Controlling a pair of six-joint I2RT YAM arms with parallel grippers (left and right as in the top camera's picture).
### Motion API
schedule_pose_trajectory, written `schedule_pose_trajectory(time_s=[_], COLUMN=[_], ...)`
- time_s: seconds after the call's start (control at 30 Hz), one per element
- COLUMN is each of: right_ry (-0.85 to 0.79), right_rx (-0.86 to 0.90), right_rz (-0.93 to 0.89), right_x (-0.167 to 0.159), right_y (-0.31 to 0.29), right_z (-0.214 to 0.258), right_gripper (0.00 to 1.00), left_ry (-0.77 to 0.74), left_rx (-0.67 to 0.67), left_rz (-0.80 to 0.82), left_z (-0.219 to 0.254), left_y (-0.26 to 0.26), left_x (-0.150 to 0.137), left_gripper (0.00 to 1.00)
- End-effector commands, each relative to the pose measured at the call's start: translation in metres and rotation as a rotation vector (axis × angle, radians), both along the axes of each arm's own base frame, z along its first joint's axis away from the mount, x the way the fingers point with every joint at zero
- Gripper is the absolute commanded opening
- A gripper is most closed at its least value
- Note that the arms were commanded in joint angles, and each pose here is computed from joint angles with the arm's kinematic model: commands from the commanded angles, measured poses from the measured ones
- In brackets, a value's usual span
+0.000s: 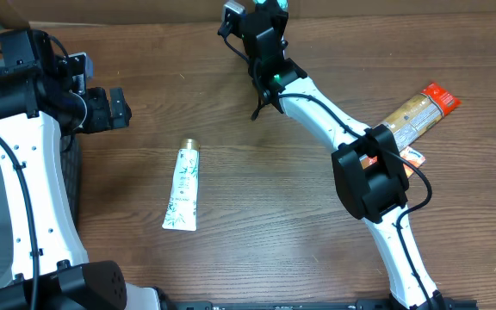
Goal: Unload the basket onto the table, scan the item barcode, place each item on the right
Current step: 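Hold the wipes pack barcode up at the scanner window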
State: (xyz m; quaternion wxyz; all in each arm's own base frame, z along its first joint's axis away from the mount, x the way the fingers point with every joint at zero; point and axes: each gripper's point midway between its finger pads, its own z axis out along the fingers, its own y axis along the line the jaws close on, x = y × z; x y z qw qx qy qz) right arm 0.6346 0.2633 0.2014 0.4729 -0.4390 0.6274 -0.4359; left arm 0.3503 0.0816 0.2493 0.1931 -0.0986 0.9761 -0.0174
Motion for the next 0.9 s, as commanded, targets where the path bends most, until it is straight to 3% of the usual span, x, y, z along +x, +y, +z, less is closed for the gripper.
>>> schedule_pose_trajectory(time_s=[0.0, 0.47, 0.73, 0.87], right_ry=[-0.021, -0.017, -0.004, 0.131], right_rx=[0.005, 0.02, 0.253, 0.55], right_rz=[-0.021, -0.04, -0.07, -0.076], right_x=[0.002, -0.002, -0.034, -0.077], right_y=[-0.007, -0.007, -0.016, -0.025], right_z=[0.008, 0.009, 0.075, 0.103], right_gripper=[0.04, 0.04, 0.04, 0.04], left_ry=[-0.02, -0.02, -0.02, -0.02], left_rx=[0.011, 0.011, 0.011, 0.011], left_rz=[-0.017, -0.017, -0.017, -0.017], left_z=[0.006, 0.006, 0.006, 0.006], left_y=[0.0, 0.0, 0.0, 0.0], left_x=[0.002, 0.002, 0.002, 0.002], left_gripper=[1.0, 1.0, 1.0, 1.0])
